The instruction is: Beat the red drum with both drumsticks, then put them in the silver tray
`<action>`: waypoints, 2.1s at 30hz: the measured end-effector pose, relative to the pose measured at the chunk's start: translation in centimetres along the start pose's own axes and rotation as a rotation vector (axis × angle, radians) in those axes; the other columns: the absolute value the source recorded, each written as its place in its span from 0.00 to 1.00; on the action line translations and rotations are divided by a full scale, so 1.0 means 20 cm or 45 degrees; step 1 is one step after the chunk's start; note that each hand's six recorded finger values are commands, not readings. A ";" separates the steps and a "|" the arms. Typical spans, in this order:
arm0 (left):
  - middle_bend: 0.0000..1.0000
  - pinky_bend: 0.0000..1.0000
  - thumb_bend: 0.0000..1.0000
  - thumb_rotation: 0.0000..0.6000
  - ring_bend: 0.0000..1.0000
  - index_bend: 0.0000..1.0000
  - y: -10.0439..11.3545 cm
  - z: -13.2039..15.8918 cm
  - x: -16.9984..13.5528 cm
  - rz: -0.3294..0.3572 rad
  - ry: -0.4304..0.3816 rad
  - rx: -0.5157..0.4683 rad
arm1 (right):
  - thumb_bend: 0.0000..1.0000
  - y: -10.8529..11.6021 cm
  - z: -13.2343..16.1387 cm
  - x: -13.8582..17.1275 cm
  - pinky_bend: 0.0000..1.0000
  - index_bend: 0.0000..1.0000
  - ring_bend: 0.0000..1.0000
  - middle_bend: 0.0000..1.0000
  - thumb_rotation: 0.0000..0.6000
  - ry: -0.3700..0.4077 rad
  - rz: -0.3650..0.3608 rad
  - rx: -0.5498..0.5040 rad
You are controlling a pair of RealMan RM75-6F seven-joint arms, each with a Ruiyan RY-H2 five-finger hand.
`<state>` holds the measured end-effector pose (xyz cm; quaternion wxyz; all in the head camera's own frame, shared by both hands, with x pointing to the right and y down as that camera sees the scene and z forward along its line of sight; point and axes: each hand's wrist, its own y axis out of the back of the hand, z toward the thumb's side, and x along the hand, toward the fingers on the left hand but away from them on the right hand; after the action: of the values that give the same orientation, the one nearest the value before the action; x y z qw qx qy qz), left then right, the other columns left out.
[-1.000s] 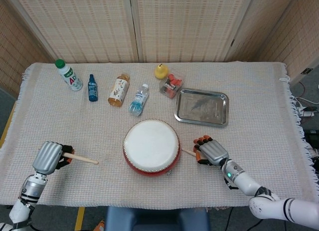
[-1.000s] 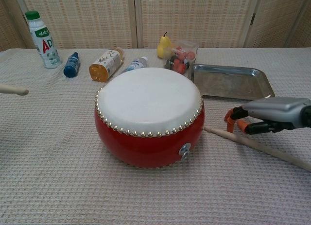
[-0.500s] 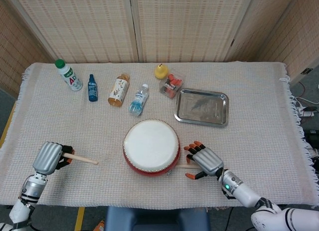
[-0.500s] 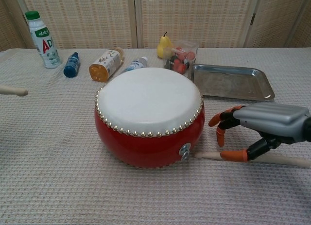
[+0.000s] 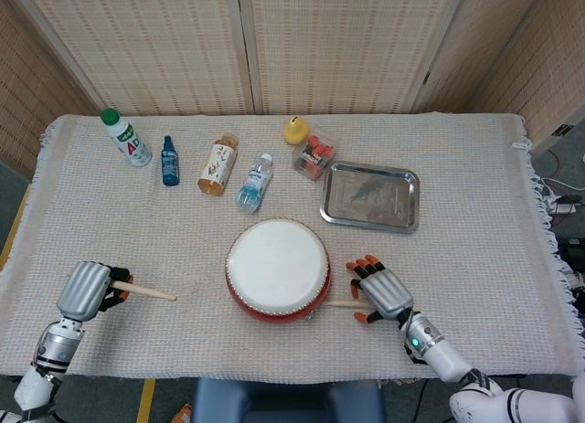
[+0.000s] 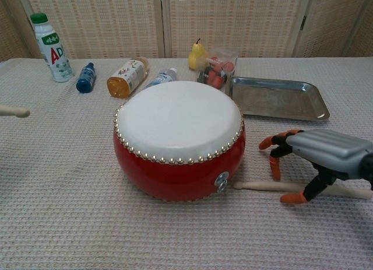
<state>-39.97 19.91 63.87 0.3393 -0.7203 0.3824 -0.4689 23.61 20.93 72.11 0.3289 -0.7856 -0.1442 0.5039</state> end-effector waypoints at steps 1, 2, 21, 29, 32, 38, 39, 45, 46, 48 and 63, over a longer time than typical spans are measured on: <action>1.00 1.00 1.00 1.00 1.00 1.00 0.00 0.00 0.00 -0.001 0.000 0.001 | 0.22 0.00 0.00 0.00 0.02 0.51 0.00 0.11 0.80 0.000 -0.001 -0.004; 1.00 1.00 1.00 1.00 1.00 1.00 0.00 0.00 0.00 -0.002 0.001 0.002 | 0.22 0.00 0.00 0.00 0.02 0.51 0.00 0.11 0.80 0.000 -0.002 -0.008; 1.00 1.00 1.00 1.00 1.00 1.00 0.00 -0.02 -0.01 -0.007 0.013 -0.002 | 0.25 -0.04 0.00 -0.02 0.02 0.58 0.00 0.13 0.80 -0.004 -0.014 0.021; 1.00 1.00 0.99 1.00 1.00 1.00 0.00 -0.03 -0.02 0.000 0.022 -0.010 | 0.45 -0.04 0.00 -0.04 0.06 0.71 0.00 0.18 0.92 -0.002 -0.037 -0.018; 1.00 1.00 0.99 1.00 1.00 1.00 0.01 -0.04 -0.03 0.004 0.027 -0.012 | 0.46 -0.01 -0.01 -0.03 0.08 0.71 0.01 0.19 0.95 -0.006 -0.071 -0.075; 1.00 1.00 0.99 1.00 1.00 1.00 0.02 -0.05 -0.05 0.014 0.035 -0.014 | 0.50 0.11 -0.06 -0.01 0.12 0.71 0.07 0.24 1.00 -0.026 -0.177 -0.349; 1.00 1.00 0.99 1.00 1.00 1.00 0.02 -0.05 -0.05 0.016 0.036 -0.014 | 0.50 0.13 -0.08 0.00 0.12 0.71 0.07 0.25 1.00 -0.031 -0.201 -0.427; 1.00 1.00 0.99 1.00 1.00 1.00 0.03 -0.04 -0.06 0.020 0.033 -0.013 | 0.51 0.23 -0.19 0.02 0.17 0.72 0.17 0.30 1.00 -0.038 -0.287 -0.906; 1.00 1.00 0.99 1.00 1.00 1.00 0.03 -0.04 -0.05 0.020 0.031 -0.013 | 0.51 0.24 -0.21 0.03 0.18 0.72 0.18 0.31 1.00 -0.035 -0.291 -0.985; 1.00 1.00 0.99 1.00 1.00 1.00 0.03 -0.03 -0.05 0.020 0.026 -0.013 | 0.51 0.25 -0.25 0.03 0.20 0.72 0.20 0.32 1.00 -0.024 -0.290 -1.169; 1.00 1.00 0.99 1.00 1.00 1.00 0.03 -0.04 -0.06 0.013 0.035 -0.002 | 0.51 0.25 -0.53 -0.02 0.30 0.61 0.30 0.36 1.00 0.118 -0.231 -2.070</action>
<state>-41.10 20.54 63.05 0.3358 -0.7121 0.3911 -0.4766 32.35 13.05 72.05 -0.2982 -0.7839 -0.5137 0.1806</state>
